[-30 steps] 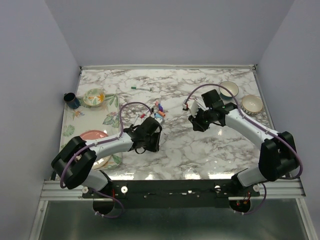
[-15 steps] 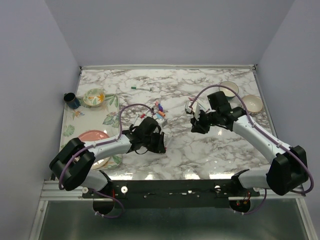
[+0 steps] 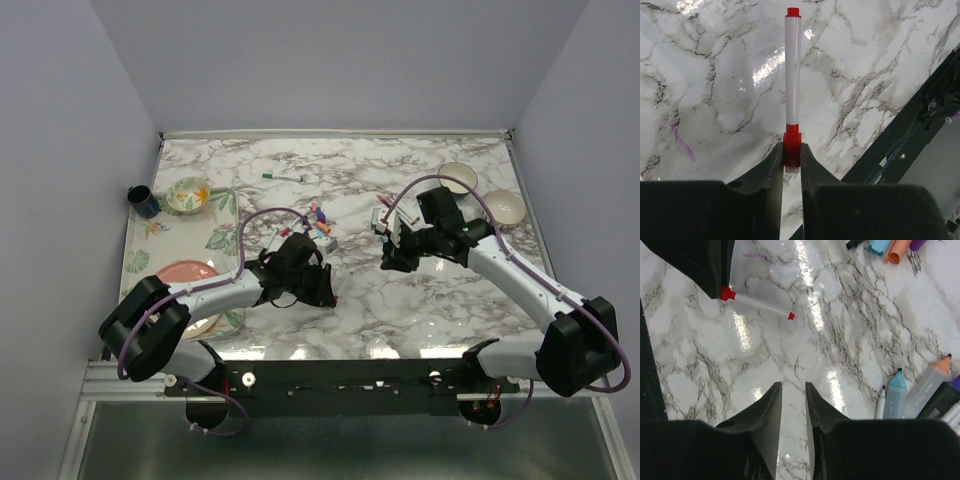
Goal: Open the pen caps
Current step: Pass the pen from the left arm to the right, then hold the pen cap with the left arm and grip the barrel with the right arm, then open the pen cap
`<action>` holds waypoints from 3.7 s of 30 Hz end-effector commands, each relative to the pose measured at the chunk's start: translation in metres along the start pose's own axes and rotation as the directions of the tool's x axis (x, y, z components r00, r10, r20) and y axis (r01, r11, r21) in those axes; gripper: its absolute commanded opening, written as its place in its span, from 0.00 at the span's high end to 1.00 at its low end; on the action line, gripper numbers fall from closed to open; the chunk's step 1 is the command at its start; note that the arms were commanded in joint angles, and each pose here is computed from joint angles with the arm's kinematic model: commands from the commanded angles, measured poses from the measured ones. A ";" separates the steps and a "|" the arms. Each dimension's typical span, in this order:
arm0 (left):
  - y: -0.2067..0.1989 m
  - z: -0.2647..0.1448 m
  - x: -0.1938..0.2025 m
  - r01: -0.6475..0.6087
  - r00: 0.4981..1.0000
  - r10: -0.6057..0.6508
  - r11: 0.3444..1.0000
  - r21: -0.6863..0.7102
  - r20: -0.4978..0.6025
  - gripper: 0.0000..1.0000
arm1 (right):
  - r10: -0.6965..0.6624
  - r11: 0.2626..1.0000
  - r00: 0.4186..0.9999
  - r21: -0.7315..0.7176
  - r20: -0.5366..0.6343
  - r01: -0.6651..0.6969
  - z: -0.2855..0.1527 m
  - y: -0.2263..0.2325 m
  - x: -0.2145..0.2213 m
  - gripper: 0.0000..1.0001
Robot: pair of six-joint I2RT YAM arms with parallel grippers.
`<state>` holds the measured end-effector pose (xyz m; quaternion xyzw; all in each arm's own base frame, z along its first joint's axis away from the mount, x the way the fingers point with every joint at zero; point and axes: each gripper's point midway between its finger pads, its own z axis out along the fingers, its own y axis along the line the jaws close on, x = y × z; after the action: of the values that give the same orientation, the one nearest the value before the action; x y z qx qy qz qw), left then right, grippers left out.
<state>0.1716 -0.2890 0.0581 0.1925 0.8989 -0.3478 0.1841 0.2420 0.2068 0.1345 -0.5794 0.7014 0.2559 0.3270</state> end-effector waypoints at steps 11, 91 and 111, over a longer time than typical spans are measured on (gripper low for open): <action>-0.039 -0.002 0.011 -0.013 0.996 0.031 0.976 0.216 -0.080 1.00 | -0.397 0.895 0.894 -0.130 0.207 0.427 0.006 0.056 0.016 0.55; -0.057 -0.078 -0.166 0.193 0.620 -0.336 0.941 0.278 0.709 0.11 | 0.313 0.945 0.900 -0.010 0.303 -0.326 -0.001 -0.001 -0.052 0.99; -0.087 -0.044 -0.185 0.166 0.610 -0.387 0.915 0.367 0.691 0.77 | 0.334 0.941 0.891 -0.049 0.308 -0.336 -0.002 0.003 -0.054 0.99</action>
<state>0.2781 -0.3496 0.2027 -0.0921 0.7309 -0.5117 0.4421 0.2474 0.2386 0.1703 -0.3992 0.7413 0.3822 0.3808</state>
